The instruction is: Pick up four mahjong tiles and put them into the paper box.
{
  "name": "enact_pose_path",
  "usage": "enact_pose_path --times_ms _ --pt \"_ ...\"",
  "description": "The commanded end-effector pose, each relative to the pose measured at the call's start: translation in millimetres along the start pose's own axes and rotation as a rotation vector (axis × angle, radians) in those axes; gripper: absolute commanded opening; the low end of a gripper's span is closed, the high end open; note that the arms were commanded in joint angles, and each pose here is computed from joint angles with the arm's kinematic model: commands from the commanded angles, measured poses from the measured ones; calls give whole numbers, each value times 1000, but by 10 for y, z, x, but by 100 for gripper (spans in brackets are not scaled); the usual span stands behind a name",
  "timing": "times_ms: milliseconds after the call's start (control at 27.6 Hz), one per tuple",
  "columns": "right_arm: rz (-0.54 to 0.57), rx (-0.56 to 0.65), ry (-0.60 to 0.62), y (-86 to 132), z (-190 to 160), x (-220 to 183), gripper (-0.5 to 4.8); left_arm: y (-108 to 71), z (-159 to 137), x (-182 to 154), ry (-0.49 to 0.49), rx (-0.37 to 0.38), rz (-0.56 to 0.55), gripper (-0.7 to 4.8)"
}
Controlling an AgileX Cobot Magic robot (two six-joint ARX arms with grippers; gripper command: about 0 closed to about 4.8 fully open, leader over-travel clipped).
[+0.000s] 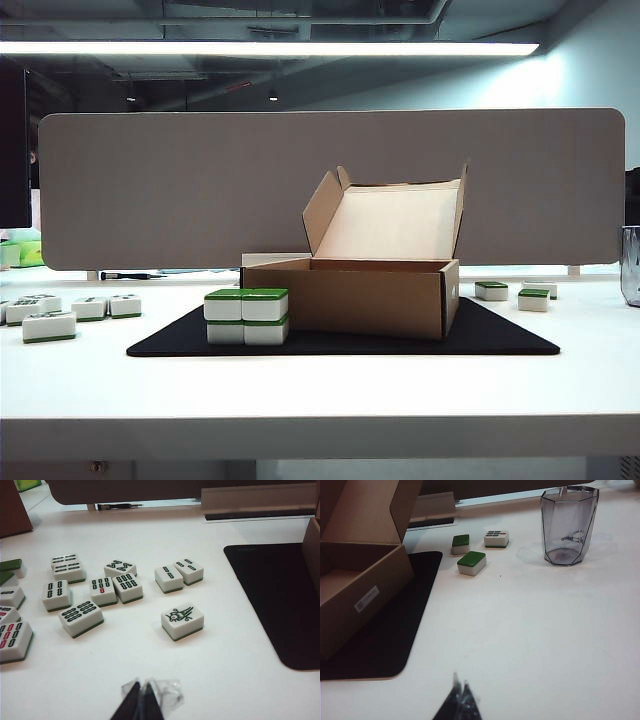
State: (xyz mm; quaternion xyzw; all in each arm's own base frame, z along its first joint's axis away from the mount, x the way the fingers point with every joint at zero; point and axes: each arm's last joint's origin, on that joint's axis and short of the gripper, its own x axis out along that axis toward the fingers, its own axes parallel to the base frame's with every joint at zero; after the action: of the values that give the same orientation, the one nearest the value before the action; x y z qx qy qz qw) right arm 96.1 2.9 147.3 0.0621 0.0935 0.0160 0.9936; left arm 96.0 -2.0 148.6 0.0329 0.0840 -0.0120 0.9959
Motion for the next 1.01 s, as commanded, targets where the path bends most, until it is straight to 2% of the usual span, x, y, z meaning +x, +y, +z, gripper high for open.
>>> enact_pose_path --times_ms 36,471,579,797,1014 --pt "3 -3 -9 1 6 -4 -1 -2 -12 0 13 -69 -3 -6" --pt "14 -3 -26 8 32 -9 -1 0 -14 0 15 -79 1 -6" --pt "54 -5 -45 26 92 -28 -1 1 -14 0 16 -70 7 -6" --pt "105 -9 -99 68 303 -117 -1 6 -15 0 17 -71 21 -6" --pt "136 -16 -174 131 722 -370 -1 6 -15 0 17 -72 20 -6"
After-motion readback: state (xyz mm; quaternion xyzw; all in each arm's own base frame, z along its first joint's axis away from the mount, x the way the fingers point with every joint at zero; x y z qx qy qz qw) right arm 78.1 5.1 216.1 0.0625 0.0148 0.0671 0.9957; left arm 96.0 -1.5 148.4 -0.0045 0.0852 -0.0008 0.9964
